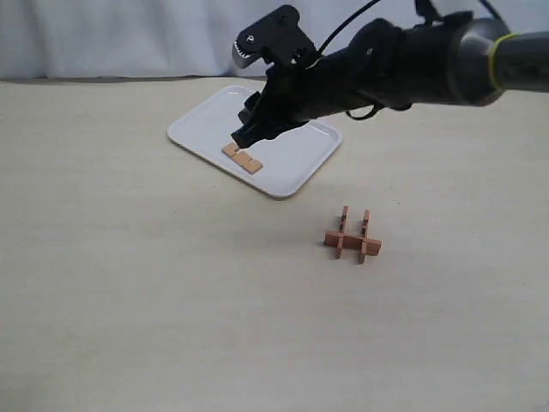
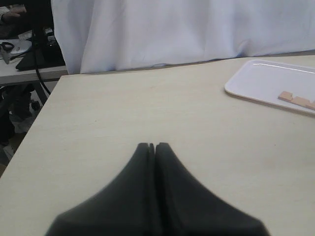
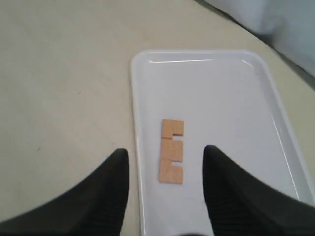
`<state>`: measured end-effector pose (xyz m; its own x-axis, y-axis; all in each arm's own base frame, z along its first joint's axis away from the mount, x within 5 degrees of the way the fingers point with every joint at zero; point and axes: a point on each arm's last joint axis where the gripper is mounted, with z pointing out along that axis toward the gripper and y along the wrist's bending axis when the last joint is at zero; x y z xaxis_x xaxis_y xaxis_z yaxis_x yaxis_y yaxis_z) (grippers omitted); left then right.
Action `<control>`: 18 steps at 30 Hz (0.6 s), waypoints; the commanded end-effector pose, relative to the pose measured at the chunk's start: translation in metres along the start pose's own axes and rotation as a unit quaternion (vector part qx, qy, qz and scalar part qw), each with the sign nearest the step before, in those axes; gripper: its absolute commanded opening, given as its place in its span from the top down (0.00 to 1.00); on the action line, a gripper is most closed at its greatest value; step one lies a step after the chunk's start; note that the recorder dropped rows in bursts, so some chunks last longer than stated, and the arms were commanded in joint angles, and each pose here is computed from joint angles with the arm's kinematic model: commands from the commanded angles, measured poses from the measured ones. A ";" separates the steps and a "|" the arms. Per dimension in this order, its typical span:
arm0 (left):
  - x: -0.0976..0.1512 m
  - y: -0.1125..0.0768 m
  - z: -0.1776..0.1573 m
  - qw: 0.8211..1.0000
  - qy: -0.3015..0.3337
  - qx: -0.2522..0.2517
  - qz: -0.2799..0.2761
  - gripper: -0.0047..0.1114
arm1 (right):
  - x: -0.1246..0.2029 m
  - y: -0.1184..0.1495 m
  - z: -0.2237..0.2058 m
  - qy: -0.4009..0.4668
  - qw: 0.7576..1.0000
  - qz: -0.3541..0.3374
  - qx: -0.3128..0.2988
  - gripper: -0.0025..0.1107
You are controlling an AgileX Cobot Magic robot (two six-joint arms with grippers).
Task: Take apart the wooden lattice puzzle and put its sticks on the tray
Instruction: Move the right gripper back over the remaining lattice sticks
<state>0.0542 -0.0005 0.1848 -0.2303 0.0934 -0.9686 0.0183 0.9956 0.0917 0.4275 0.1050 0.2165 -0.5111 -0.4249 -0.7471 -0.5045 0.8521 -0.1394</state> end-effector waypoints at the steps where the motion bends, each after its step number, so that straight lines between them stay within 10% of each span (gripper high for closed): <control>1: 0.000 0.000 0.000 1.000 -0.006 -0.001 0.002 0.96 | -0.001 0.002 -0.036 0.086 0.994 -0.071 -0.021 0.58; 9: 0.000 0.000 0.000 1.000 -0.006 -0.001 0.002 0.96 | 0.037 -0.010 -0.074 0.356 0.922 -0.151 0.001 0.58; 18: 0.000 0.000 0.000 1.000 -0.006 -0.001 0.001 0.96 | 0.059 -0.007 -0.082 0.444 0.878 -0.175 -0.030 0.58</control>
<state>0.0542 -0.0005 0.1848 -0.2303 0.0934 -0.9686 0.0183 0.9956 0.0917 0.3523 0.0516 0.2312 -0.6617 -0.7440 0.0934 -0.7402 0.6283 -0.2396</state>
